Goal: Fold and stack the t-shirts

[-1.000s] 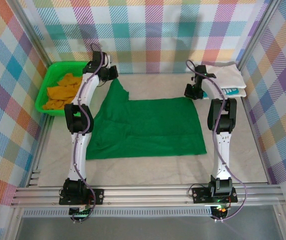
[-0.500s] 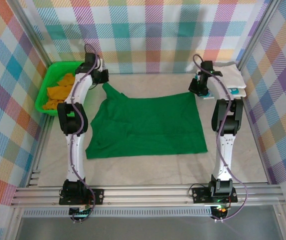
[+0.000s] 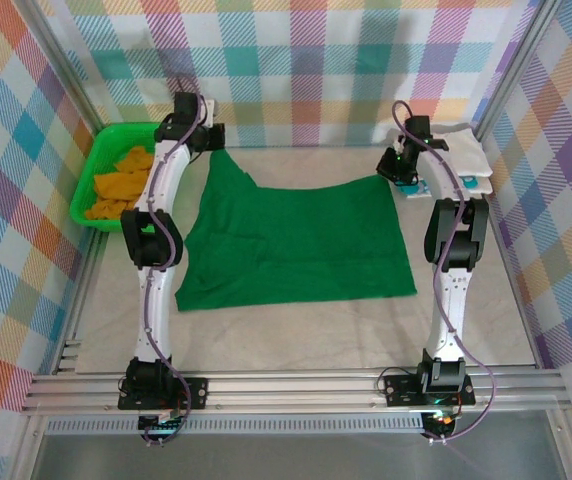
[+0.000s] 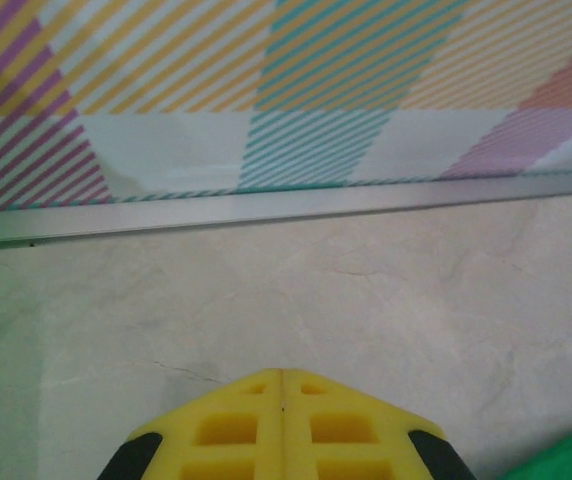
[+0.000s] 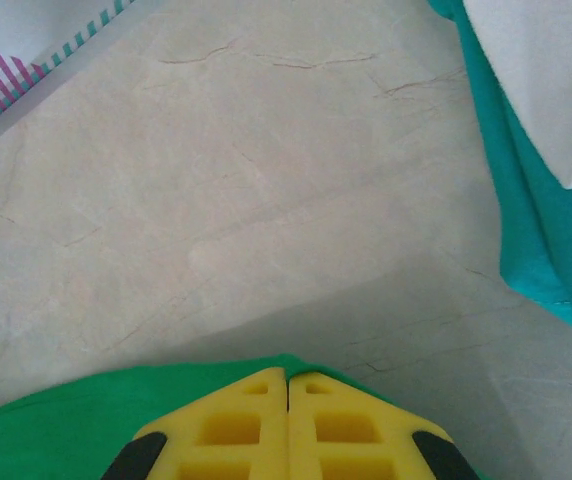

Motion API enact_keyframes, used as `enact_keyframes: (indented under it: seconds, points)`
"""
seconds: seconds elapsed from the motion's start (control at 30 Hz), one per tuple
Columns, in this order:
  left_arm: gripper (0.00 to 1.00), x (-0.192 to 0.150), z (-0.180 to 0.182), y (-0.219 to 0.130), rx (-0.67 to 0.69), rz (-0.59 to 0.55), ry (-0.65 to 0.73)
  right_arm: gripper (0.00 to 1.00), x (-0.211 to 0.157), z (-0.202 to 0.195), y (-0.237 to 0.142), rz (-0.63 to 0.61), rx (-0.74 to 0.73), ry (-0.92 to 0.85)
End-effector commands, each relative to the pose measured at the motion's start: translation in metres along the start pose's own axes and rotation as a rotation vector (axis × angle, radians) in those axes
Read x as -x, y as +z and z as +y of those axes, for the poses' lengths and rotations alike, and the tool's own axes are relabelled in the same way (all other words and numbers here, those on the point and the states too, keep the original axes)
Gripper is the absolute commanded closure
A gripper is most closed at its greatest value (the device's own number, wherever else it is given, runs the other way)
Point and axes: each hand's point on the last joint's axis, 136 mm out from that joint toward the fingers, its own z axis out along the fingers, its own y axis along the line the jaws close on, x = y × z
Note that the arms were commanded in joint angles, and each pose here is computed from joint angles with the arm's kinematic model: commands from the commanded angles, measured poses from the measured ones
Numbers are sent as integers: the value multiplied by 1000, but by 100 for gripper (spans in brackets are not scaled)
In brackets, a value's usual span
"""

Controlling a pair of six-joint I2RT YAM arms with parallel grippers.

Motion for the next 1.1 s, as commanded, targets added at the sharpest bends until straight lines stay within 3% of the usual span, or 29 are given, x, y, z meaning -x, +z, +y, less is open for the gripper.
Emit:
enact_keyframes:
  seconds: [0.0,0.17,0.37,0.63,1.07]
  points:
    - [100,17,-12,-43,28,-25,65,100,11,17,-25,-49,58,19]
    - [100,-9,-16,-66,65,-80,75,100,5,15,-48,-124,82,34]
    - [100,-45,-12,-77,81,-55,62,100,-5,16,-62,-111,96,31]
    - [100,-33,-17,-108,133,-64,76,100,-7,22,-79,-118,104,35]
    - [100,-127,-3,-152,253,2,-6,100,-54,-22,-60,-56,7,99]
